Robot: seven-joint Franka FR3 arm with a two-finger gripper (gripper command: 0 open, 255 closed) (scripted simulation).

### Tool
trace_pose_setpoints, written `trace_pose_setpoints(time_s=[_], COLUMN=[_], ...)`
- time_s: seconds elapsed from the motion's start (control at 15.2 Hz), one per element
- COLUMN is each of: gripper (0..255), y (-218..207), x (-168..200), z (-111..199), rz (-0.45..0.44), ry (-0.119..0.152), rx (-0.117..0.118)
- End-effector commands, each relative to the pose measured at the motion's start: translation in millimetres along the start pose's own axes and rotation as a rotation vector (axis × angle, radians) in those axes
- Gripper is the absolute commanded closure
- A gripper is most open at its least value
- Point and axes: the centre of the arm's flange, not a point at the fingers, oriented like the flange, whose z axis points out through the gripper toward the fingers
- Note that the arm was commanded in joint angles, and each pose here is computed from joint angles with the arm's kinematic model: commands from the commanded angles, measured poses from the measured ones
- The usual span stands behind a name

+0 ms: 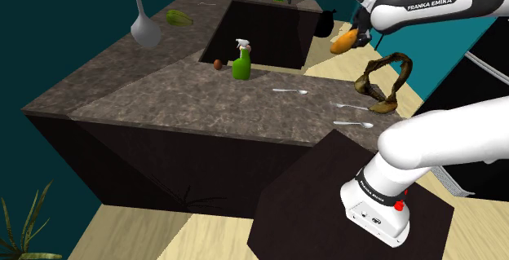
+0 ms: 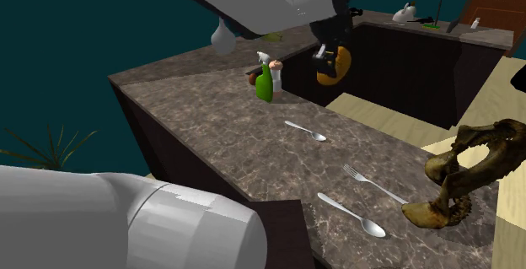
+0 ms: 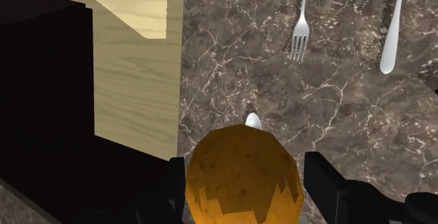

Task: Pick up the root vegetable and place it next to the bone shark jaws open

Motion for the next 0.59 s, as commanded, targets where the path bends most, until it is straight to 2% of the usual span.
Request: trace_pose_setpoints(time_s=[0.0, 0.26, 0.53], gripper=[255, 255, 255], y=[-0.9, -7.2, -18.7], x=[-27.3, -88.8, -86.7], z=[-0.3, 2.7, 20.3], rz=[-0.002, -0.002, -0.002], ry=[0.001, 0.001, 0.001], rx=[0.0, 0.0, 0.0])
